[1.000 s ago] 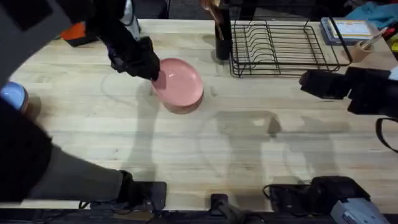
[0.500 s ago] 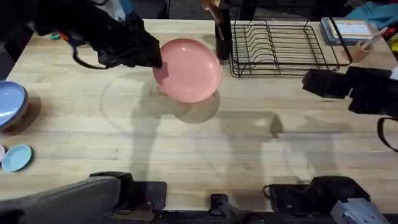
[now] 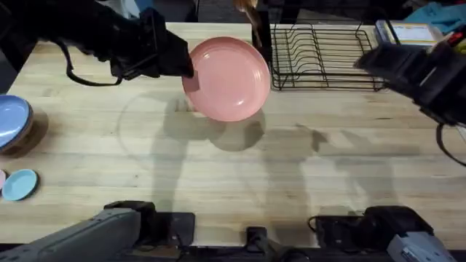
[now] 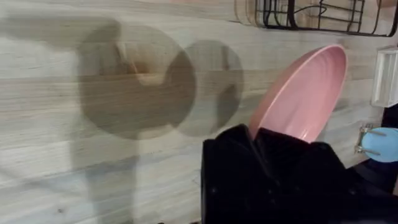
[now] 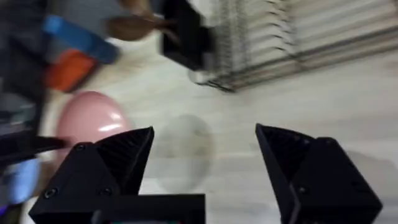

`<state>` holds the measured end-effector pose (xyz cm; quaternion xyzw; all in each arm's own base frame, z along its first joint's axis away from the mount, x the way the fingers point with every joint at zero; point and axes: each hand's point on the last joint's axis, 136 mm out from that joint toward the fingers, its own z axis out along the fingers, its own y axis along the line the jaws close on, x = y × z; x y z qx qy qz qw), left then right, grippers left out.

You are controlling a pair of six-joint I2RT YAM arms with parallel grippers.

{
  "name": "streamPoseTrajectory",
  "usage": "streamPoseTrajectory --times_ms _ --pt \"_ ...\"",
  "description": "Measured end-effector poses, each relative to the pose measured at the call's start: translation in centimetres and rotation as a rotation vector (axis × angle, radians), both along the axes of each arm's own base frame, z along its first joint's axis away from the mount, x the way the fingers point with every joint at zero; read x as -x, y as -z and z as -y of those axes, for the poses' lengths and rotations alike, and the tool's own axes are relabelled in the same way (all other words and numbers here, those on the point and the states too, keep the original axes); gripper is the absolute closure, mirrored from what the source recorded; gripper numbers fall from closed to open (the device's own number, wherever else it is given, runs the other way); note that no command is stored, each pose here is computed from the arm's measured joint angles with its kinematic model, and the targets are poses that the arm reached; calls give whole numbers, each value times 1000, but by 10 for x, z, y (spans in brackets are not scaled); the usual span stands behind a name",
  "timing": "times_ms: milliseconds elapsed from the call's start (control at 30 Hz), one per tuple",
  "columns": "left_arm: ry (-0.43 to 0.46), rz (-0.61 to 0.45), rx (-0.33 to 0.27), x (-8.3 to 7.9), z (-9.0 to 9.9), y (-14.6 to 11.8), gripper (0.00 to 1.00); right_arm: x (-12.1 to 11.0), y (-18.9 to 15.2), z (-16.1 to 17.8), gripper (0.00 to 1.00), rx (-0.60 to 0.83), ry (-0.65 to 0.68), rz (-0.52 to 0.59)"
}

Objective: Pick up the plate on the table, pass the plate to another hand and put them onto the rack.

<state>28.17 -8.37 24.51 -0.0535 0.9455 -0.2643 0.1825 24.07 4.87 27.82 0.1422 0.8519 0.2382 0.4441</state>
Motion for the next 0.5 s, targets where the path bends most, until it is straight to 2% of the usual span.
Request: streamPoseTrajectory --times_ms 100,133,500 --pt "1 0 2 0 0 0 958 -2 -15 -17 3 -76 -62 47" --pt "1 0 2 0 0 0 958 2 -21 -37 3 -146 -131 45" --pt "1 -3 2 1 0 0 958 19 -19 -88 3 -173 -327 7"
